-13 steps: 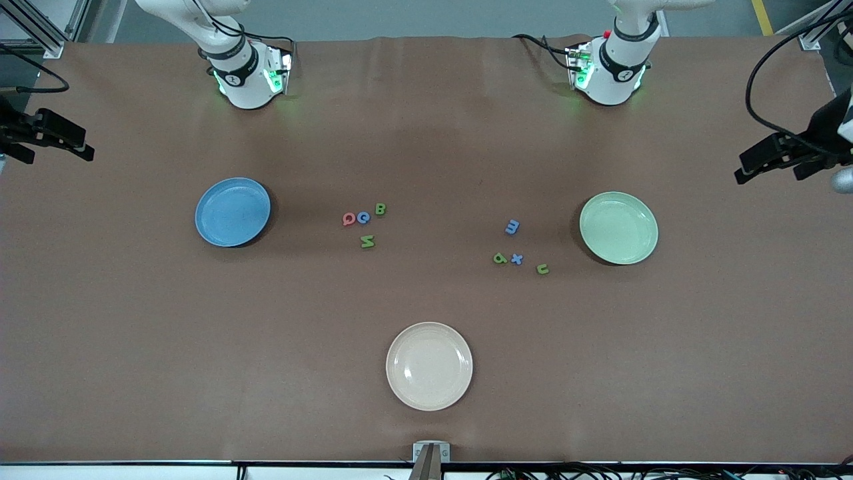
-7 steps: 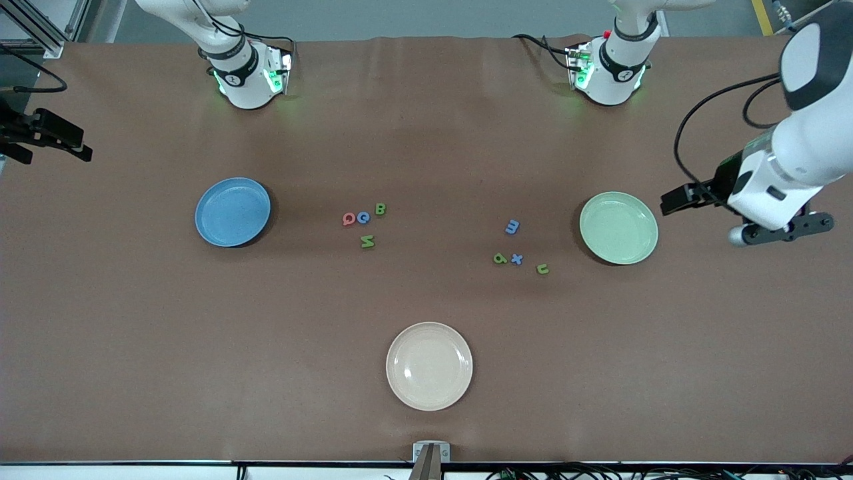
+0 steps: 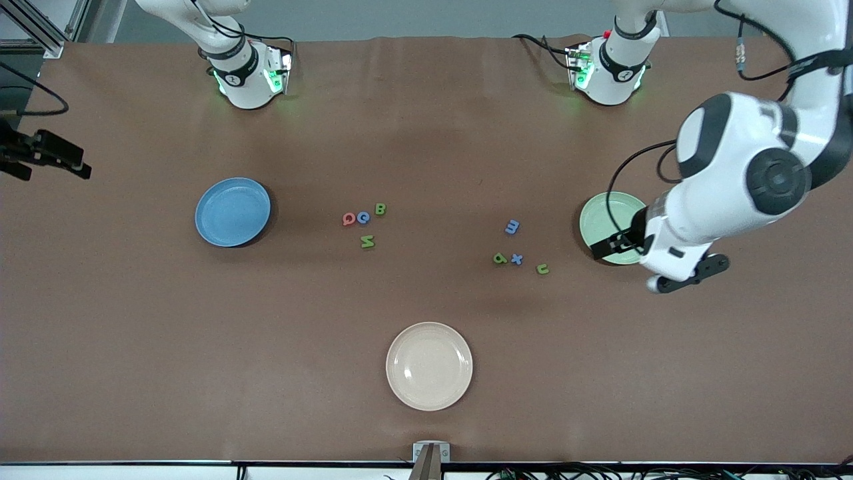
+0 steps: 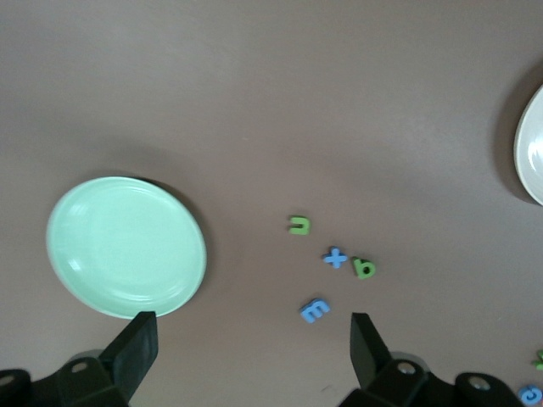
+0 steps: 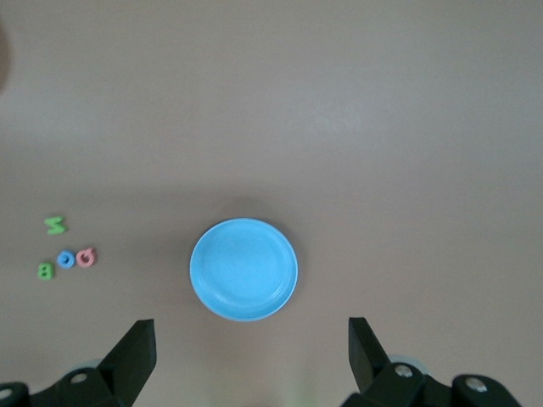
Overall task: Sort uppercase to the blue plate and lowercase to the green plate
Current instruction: 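Lower the left gripper over the u while the right gripper reaches letters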
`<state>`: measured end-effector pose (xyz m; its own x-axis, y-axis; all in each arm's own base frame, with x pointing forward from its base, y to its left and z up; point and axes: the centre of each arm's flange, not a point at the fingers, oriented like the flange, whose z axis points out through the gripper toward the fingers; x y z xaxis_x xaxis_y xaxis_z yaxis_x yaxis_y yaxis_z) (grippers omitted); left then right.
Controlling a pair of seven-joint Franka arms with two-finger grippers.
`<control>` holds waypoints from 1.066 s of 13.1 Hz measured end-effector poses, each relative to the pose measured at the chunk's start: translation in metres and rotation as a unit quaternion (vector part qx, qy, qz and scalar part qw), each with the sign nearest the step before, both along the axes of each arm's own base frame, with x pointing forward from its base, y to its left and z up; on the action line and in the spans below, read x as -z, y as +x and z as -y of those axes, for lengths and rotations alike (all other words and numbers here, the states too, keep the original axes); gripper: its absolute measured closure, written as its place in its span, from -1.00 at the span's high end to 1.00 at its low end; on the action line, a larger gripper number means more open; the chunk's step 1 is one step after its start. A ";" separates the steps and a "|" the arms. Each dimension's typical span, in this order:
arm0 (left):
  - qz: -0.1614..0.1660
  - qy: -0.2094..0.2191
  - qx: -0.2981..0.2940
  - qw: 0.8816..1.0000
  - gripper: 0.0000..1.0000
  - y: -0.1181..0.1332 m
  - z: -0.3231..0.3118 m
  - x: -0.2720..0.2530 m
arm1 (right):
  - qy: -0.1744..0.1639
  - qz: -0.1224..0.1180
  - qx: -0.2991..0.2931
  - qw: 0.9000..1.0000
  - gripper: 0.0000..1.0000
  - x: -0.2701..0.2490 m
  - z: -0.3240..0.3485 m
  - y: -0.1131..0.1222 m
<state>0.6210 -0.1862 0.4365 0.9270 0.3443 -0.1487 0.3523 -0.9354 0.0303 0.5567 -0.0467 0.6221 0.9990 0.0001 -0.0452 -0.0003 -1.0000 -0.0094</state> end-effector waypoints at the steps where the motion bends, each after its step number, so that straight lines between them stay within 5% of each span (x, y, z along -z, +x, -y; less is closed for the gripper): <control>1: 0.005 -0.001 -0.006 1.000 1.00 0.000 0.014 0.017 | -0.001 -0.003 0.006 1.000 1.00 0.011 0.007 0.008; 7: 0.021 0.037 0.002 0.999 1.00 -0.024 0.062 0.115 | 0.000 -0.068 0.009 0.998 1.00 0.094 0.012 0.044; 14: 0.056 0.048 -0.002 0.997 0.96 -0.030 0.065 0.194 | 0.029 -0.084 0.079 0.993 1.00 0.098 -0.006 0.044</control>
